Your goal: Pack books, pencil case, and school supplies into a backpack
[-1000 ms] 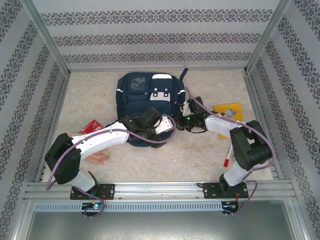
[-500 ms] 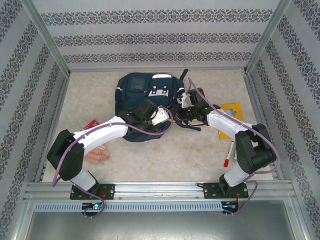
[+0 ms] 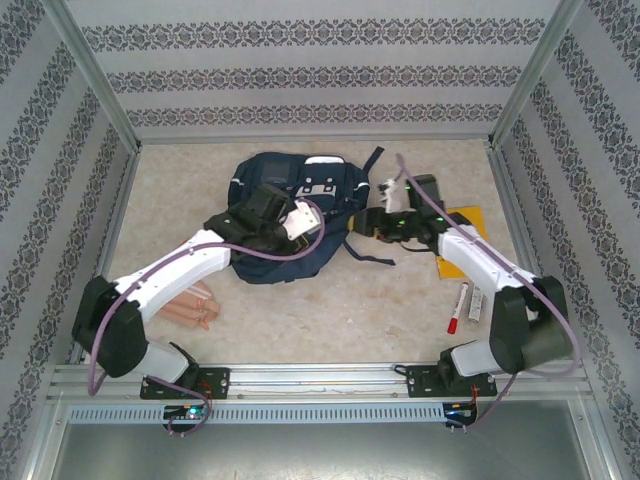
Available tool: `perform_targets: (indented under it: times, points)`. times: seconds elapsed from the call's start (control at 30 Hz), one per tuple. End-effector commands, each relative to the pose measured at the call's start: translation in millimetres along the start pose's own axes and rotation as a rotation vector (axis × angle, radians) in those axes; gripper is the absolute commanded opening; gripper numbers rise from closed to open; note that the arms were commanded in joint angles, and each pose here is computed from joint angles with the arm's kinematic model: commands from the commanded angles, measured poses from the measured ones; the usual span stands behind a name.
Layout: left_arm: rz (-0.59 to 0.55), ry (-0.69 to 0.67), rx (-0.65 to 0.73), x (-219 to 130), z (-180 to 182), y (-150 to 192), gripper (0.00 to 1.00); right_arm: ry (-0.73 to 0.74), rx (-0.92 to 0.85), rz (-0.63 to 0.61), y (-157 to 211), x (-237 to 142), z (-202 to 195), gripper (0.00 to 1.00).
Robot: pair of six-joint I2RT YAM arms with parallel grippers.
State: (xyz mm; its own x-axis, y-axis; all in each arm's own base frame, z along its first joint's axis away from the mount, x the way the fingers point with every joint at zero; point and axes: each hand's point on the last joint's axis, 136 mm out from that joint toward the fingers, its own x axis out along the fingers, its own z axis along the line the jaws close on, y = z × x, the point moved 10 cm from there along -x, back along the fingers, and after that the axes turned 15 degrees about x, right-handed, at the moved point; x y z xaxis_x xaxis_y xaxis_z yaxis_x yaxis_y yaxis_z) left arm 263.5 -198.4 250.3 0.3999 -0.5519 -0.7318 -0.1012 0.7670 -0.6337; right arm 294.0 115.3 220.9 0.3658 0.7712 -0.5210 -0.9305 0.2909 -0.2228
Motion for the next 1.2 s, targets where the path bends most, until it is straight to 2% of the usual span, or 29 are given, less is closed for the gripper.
perform_targets:
  times: [0.0,0.13,0.3,0.43,0.57,0.7,0.8,0.9,1.17]
  points:
    - [-0.189,0.089,0.123,-22,-9,-13,0.0,-0.007,-0.194,-0.088,-10,-6,-22,0.52]
    - [-0.27,0.108,0.153,-32,-11,-18,0.0,-0.031,-0.316,-0.039,-21,7,-30,0.51]
    - [-0.314,0.117,0.124,-40,-7,-24,0.0,-0.11,-0.323,0.024,-29,17,-32,0.5]
    - [-0.346,0.144,0.107,-44,-9,-25,0.0,-0.111,-0.33,0.018,-29,19,-40,0.59]
    - [-0.378,0.149,0.096,-52,-10,-23,0.0,-0.212,-0.304,0.076,-36,23,-42,0.58]
    - [-0.419,0.176,0.083,-59,-7,-23,0.0,-0.239,-0.29,0.088,-38,26,-43,0.57]
    - [-0.44,0.229,0.102,-61,-9,-22,0.0,-0.292,-0.31,0.09,-40,25,-39,0.52]
    - [-0.435,0.211,0.101,-61,-6,-22,0.0,-0.318,-0.297,0.099,-40,24,-35,0.41]
    - [-0.457,0.193,0.077,-64,7,-29,0.0,-0.308,-0.201,0.111,-25,25,-47,0.4]
